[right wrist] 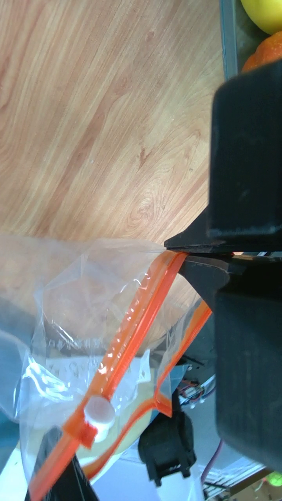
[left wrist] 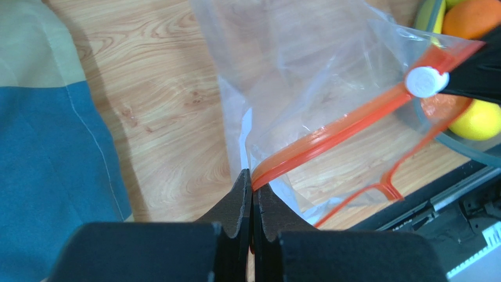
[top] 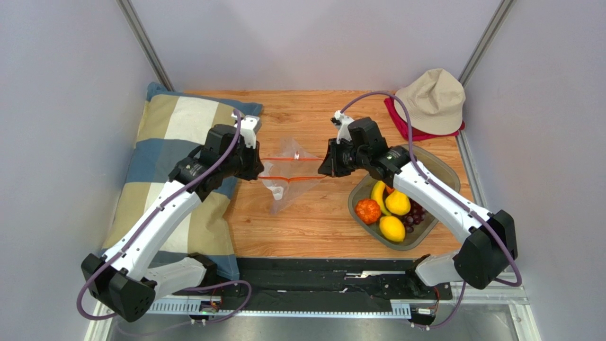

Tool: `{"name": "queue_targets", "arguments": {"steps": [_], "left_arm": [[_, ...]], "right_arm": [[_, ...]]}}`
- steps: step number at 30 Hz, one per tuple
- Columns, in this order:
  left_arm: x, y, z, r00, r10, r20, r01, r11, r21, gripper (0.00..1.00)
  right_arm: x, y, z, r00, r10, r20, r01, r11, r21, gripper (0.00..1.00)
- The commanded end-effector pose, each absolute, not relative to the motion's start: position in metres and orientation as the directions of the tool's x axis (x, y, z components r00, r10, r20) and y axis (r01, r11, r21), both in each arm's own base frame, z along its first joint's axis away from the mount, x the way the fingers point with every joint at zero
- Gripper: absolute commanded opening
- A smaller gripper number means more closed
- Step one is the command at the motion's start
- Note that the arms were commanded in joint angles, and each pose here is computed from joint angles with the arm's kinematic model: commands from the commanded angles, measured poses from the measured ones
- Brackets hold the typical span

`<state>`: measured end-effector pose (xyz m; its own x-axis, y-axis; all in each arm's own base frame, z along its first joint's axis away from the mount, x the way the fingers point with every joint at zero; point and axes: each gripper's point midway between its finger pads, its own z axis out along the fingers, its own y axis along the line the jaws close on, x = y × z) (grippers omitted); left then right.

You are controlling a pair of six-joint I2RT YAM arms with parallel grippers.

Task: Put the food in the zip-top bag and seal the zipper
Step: Open the zipper of the food storage bag.

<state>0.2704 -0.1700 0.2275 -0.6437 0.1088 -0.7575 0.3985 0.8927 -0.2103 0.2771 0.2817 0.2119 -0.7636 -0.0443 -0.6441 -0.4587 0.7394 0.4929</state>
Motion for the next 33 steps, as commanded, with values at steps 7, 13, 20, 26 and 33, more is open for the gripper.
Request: {"name": "queue_targets", "arguments": {"steps": [7,13,20,26,33], "left_arm": [[0.239,-0.201,0.235,-0.7,0.122,-0.704,0.488,0.801,-0.347,0.0],[0.261,-0.233,0.206,-0.809,0.068,-0.583,0.37,0.831,-0.416,0.0],[0.275,-0.252,0.19,-0.845,0.057,-0.532,0.342,0.822,-0.455,0.0],[0.276,-0.262,0.184,-0.857,0.05,-0.514,0.33,0.818,-0.471,0.0],[0.277,-0.271,0.182,-0.848,0.054,-0.527,0.337,0.822,-0.458,0.0]], "right_arm": [[0.273,0.291,0.169,-0.761,-0.289,-0.581,-0.605,0.639,0.474,0.02],[0.275,0.283,0.156,-0.752,-0.376,-0.541,-0.636,0.628,0.448,0.2],[0.279,0.247,0.175,-0.744,-0.345,-0.572,-0.62,0.676,0.398,0.6],[0.274,0.206,0.207,-0.724,-0.316,-0.614,-0.599,0.729,0.331,0.93],[0.251,0.122,0.188,-0.823,-0.206,-0.529,-0.413,0.856,0.309,0.95]]}}
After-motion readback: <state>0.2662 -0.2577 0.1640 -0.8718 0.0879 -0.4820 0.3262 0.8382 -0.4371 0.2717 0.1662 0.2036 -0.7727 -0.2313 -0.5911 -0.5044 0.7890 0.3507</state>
